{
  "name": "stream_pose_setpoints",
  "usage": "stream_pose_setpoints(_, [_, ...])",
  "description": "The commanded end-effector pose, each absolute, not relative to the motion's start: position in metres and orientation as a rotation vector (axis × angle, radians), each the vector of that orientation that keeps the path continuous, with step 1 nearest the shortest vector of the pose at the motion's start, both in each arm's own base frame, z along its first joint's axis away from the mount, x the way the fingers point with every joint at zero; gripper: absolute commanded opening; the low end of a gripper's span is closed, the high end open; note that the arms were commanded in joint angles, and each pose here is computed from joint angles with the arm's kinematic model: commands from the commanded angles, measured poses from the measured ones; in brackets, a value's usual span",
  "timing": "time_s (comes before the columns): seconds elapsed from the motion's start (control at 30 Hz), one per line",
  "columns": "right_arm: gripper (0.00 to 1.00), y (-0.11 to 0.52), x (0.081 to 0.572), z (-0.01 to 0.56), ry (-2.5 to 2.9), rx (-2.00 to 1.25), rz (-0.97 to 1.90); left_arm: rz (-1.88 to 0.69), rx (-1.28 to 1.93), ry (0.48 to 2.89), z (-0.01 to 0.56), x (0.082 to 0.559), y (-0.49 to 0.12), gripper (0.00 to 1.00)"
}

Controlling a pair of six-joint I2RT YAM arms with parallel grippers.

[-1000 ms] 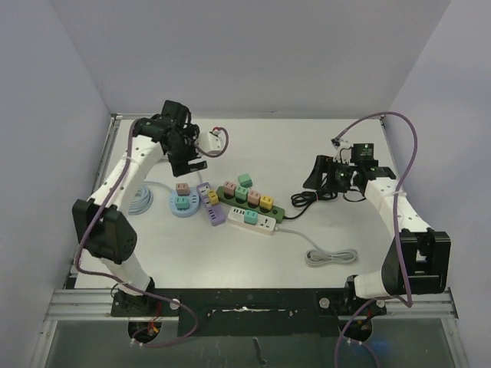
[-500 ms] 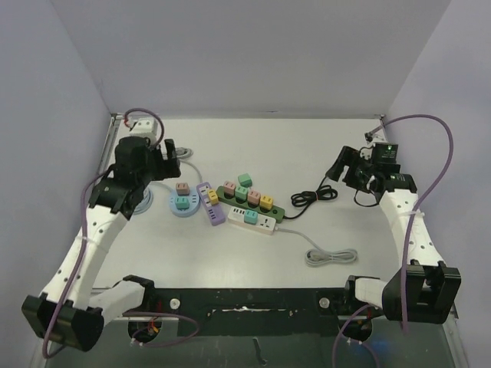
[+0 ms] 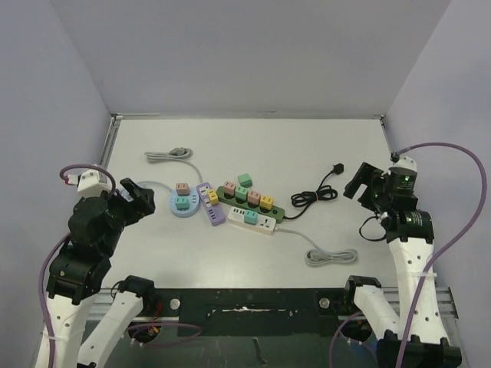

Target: Insert the plug

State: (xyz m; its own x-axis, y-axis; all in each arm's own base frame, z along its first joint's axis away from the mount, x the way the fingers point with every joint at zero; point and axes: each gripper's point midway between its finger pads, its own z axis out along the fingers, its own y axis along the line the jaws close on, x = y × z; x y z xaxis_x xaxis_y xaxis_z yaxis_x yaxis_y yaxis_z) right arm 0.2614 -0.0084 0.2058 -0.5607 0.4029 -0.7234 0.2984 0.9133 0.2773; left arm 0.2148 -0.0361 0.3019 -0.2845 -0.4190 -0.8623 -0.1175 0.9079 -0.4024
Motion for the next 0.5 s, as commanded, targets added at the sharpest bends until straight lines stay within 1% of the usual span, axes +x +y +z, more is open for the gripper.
stream_pose_setpoints(0.0, [0.95,-0.024,0.229,0.250,2.073,0.524,0.047,-0.227,-0.537,1.864,0.298,0.179,-0.009,0.78])
stream_pose_setpoints(0.1, [1.00,-0.026,0.210,0.268,2.011,0.538,0.041,-0.249,-0.520,1.833,0.305,0.165,-0.007,0.78])
stream_pose_setpoints(0.17, [0.98,-0.024,0.200,0.278,1.981,0.543,0.056,-0.271,-0.500,1.818,0.309,0.160,-0.008,0.78])
stream_pose_setpoints(0.33, [0.97,-0.019,0.185,0.294,1.933,0.526,0.084,-0.273,-0.481,1.824,0.309,0.156,-0.009,0.78])
stream_pose_setpoints(0.47, [0.98,-0.017,0.179,0.296,1.928,0.506,0.092,-0.273,-0.468,1.841,0.306,0.156,-0.011,0.78])
